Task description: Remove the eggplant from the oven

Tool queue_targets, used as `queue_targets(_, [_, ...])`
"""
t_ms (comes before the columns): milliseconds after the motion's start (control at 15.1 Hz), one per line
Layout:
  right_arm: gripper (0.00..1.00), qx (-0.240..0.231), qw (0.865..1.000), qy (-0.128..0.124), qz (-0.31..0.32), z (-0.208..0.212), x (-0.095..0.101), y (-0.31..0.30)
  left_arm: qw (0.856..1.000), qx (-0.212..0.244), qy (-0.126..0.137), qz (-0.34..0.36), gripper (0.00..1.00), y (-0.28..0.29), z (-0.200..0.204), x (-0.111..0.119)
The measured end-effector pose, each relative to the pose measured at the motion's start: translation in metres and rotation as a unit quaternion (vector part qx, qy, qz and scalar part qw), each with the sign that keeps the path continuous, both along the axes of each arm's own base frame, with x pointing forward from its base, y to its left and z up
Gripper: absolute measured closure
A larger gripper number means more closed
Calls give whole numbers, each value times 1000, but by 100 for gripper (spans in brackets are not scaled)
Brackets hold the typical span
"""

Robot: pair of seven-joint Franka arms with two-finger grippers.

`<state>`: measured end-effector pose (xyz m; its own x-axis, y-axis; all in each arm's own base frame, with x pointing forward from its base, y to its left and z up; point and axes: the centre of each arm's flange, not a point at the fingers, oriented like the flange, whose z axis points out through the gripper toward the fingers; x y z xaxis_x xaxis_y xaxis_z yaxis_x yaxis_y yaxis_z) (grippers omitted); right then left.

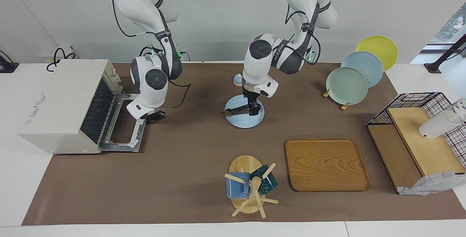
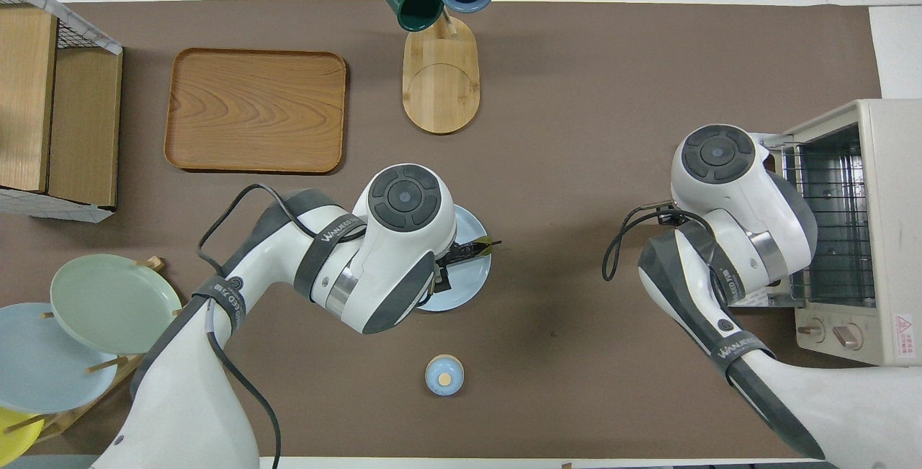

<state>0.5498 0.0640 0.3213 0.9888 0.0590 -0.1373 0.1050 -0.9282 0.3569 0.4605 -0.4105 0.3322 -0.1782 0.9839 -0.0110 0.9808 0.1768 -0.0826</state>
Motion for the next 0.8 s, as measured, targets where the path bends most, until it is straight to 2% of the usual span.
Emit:
queue_targets(133, [99,4,1000,0,11,38,7,-15,1000,-1,-3,12,0,-3,-14,-8])
queue_targets(399, [99,0,1000,-10,12,105,1,-62,1000,0,-3,17,0,-5,-21,-14])
queue_targets(797, [99,18,1000,-14,-4,137,-2,-128,1000,-4,-8,16,0,-8,-32,-26])
